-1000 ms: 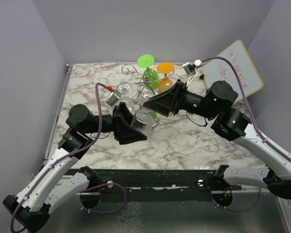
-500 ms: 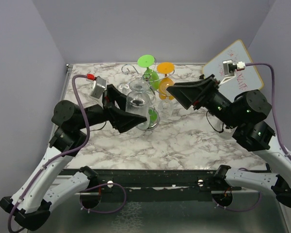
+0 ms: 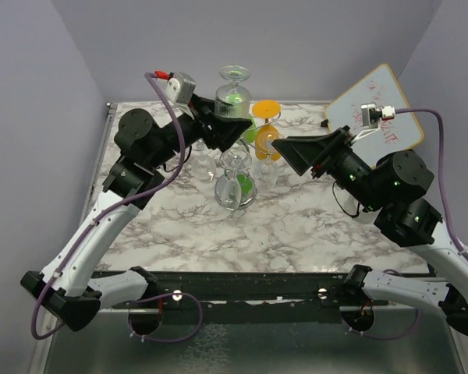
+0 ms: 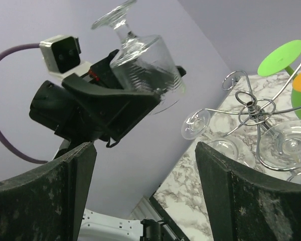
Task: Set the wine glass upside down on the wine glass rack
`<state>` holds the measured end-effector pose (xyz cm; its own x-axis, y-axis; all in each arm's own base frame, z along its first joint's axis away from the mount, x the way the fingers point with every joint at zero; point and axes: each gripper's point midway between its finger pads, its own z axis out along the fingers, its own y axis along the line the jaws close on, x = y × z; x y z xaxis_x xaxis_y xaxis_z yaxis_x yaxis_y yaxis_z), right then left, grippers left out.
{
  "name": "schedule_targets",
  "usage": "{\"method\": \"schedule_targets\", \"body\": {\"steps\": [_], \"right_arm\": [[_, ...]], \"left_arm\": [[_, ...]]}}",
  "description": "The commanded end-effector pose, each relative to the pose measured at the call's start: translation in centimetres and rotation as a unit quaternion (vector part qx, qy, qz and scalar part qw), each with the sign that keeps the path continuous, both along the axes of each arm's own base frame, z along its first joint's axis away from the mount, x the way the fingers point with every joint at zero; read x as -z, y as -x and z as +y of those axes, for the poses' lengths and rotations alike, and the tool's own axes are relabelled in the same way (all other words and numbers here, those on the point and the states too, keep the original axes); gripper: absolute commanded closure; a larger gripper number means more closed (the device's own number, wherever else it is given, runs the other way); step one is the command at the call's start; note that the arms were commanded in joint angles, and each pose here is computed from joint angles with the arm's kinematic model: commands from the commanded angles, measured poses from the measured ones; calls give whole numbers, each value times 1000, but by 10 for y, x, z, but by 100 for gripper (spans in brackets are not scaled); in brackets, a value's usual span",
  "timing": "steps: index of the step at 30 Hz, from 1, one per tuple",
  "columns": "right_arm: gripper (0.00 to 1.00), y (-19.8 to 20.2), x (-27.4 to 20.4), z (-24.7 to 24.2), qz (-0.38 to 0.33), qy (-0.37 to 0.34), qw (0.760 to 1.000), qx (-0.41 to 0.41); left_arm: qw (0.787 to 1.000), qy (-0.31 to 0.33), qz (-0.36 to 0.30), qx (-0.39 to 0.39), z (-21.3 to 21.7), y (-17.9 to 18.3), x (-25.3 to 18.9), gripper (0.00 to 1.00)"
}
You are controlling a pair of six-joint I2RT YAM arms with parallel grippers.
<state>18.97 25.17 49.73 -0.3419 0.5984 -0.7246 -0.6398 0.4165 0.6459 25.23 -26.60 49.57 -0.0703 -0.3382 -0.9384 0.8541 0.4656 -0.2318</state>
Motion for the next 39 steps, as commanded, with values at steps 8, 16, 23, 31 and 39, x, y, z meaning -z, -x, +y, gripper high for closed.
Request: {"method": "schedule_targets", "body": {"steps": [8, 16, 23, 31, 39], "right_arm": [[16, -7, 11, -9, 8, 16, 999, 31], [16, -9, 15, -11, 14, 20, 999, 41], [16, -10, 16, -12, 24, 20, 999, 43], [17, -18, 18, -10, 39, 48, 996, 58], [17, -24, 28, 4, 52, 54, 996, 46]], "left_arm": [[995, 33, -64, -74, 77, -77, -34, 75], [990, 17, -63, -123, 135, -103, -4, 75], [986, -1, -60, -153, 168, -112, 38, 77], [988, -26, -66, -137, 172, -115, 97, 79], [989, 24, -87, -114, 171, -125, 123, 81]]}}
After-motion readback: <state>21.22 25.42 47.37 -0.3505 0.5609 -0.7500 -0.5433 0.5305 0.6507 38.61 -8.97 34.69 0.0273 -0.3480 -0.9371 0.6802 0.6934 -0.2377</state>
